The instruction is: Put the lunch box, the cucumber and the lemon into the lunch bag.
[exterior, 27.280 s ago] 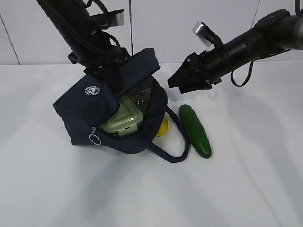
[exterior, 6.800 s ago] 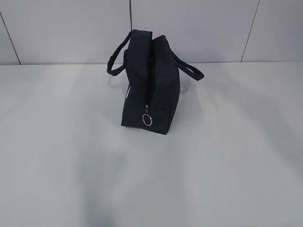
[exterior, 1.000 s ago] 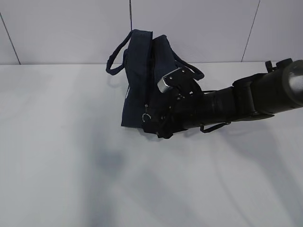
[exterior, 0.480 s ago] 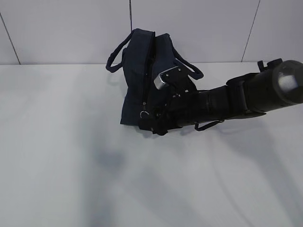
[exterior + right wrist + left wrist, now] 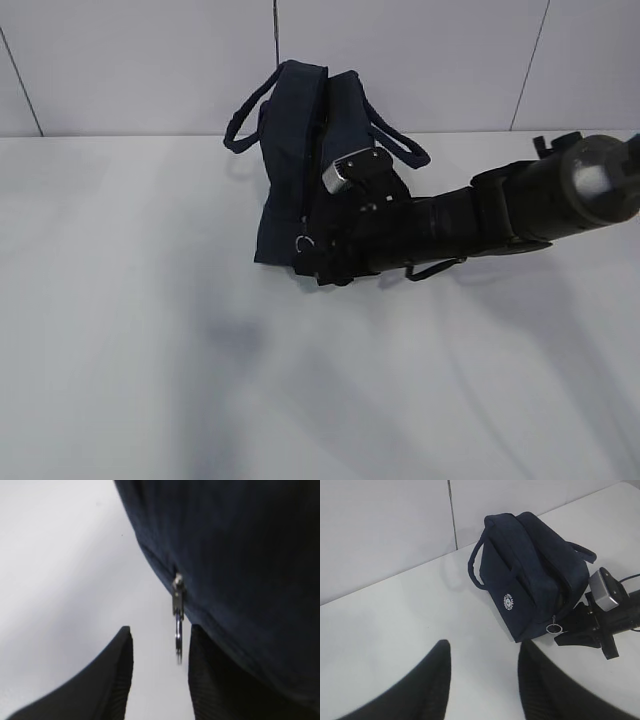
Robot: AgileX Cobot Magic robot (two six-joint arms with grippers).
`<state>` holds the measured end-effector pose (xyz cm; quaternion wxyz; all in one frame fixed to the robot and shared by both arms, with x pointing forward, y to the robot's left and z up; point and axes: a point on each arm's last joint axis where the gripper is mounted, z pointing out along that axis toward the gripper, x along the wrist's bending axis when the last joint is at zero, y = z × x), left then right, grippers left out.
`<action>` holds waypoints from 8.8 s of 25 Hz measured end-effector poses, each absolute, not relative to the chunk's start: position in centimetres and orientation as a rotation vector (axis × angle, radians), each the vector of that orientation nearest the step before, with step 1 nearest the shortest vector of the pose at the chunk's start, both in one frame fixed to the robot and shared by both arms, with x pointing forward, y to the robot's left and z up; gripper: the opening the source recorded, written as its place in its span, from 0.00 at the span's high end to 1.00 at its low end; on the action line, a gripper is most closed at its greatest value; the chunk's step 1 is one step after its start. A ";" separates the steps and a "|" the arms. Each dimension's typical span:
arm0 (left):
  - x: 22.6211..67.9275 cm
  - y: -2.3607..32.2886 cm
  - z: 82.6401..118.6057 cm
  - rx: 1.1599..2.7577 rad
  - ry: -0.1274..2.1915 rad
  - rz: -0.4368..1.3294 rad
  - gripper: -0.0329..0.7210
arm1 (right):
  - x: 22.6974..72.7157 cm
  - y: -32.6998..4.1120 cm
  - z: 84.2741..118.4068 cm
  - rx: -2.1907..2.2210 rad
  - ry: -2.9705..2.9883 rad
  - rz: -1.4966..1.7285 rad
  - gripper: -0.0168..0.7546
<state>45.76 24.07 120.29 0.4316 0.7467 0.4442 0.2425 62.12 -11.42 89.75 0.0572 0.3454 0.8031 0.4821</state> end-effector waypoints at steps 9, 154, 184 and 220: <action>45.8 24.1 120.3 1.862 1.107 0.605 0.56 | 62.7 -11.2 90.5 1.023 2.410 1.483 0.68; 58.5 19.5 102.9 1.978 0.788 0.307 0.38 | 63.6 -10.6 100.1 1.207 2.194 1.778 0.98; 62.7 14.2 95.2 1.895 0.608 0.307 0.62 | 63.5 -10.6 100.2 1.265 2.185 1.796 0.98; 60.0 13.0 95.7 1.946 0.646 -0.057 0.96 | 63.0 -11.3 103.0 1.214 2.136 1.728 0.98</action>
